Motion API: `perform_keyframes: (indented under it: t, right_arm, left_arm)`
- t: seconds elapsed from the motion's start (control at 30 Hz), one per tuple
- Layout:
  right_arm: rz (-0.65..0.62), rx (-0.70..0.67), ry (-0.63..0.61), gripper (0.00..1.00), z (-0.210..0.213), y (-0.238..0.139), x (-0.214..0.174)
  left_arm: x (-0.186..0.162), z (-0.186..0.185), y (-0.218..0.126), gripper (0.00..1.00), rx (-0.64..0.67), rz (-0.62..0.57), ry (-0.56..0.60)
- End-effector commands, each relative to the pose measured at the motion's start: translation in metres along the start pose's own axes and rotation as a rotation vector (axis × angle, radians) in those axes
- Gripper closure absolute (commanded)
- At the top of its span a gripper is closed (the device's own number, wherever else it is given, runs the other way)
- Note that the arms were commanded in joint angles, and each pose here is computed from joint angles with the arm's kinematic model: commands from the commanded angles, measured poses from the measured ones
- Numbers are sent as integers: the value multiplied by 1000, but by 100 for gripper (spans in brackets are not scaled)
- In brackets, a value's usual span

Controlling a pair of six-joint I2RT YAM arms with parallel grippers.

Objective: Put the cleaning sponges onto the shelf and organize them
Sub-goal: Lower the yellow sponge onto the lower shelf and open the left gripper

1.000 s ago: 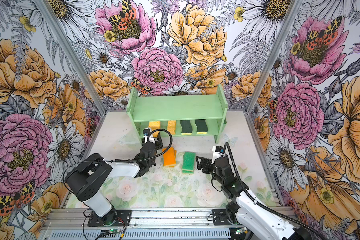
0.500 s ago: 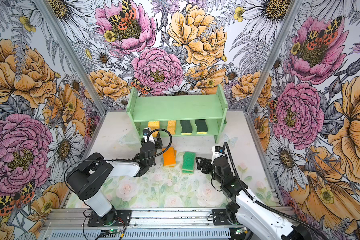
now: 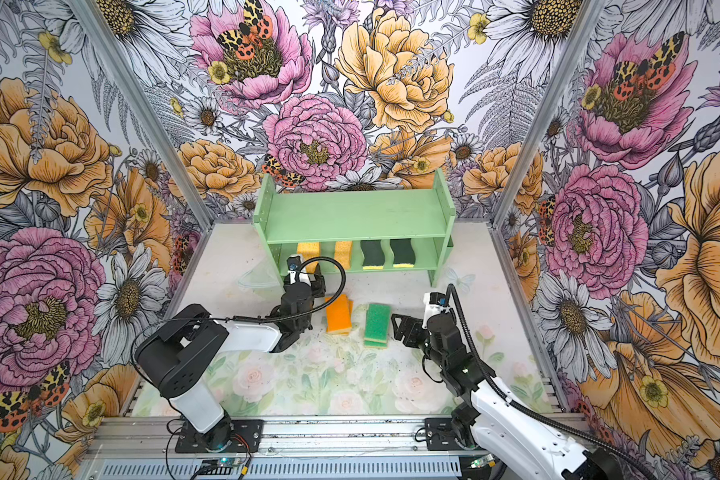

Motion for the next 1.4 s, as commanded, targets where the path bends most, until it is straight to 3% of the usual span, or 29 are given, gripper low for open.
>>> perform_keyframes:
  t: [0.0,1.37]
  right_arm:
    - [-25,2,4,17,0,0,3]
    - [-28,7,10,17,0,-2,3]
  left_arm:
    - [9,1,4,36,19,-33,-8]
    - [0,9,12,31,42,-21,0]
Point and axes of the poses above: each gripper's point midway between its finger pads, its own y axis out along the fingers, its own z axis along the line the jaws close on, x = y × z, the point moved 8 cm from there along -y, back along the fingers, and after that the axes turned 8 degrees about y, right-handed, at the moved point
